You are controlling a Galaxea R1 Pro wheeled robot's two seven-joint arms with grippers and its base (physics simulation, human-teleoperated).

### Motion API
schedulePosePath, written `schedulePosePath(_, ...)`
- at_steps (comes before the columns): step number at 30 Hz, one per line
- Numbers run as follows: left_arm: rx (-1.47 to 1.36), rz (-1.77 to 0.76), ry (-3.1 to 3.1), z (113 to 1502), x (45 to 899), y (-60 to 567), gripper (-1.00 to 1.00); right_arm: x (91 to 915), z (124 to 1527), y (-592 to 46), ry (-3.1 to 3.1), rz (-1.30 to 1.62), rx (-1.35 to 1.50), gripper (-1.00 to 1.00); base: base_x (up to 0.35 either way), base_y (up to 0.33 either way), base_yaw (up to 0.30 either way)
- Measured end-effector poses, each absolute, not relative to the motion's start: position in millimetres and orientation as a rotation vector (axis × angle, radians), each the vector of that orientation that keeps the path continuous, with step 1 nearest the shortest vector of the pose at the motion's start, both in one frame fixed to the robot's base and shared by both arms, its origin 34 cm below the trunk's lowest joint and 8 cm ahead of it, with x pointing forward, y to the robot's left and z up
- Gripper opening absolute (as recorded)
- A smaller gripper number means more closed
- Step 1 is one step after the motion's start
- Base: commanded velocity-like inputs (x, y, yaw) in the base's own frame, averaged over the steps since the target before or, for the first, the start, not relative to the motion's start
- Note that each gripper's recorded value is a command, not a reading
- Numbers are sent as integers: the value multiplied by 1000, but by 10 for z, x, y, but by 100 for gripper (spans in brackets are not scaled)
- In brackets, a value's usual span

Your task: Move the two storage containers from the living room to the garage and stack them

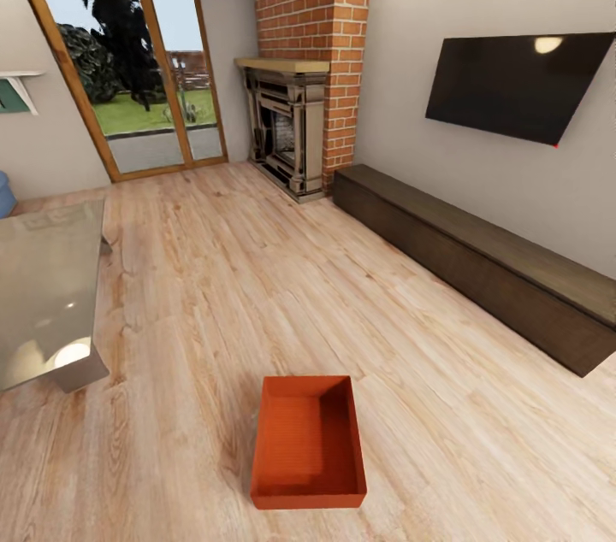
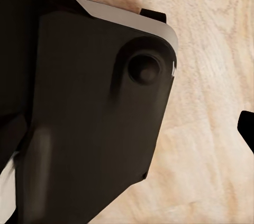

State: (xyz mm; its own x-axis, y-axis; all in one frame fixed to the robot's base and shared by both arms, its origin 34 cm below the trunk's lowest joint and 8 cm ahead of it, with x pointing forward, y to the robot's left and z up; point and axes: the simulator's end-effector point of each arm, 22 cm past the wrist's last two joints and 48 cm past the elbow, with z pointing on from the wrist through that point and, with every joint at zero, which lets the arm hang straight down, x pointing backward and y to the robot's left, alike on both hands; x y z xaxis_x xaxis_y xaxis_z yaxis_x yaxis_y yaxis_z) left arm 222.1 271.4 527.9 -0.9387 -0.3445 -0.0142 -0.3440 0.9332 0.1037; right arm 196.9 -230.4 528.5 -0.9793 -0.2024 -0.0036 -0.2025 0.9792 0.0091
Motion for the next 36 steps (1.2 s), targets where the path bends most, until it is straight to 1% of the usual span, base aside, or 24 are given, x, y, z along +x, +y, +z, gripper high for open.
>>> schedulePosePath(36, 538, -173, -3043, 5245, 2049, 2711, 100, 1797, 5262, -2295, 3165, 28, -326, 100, 0, 0, -1)
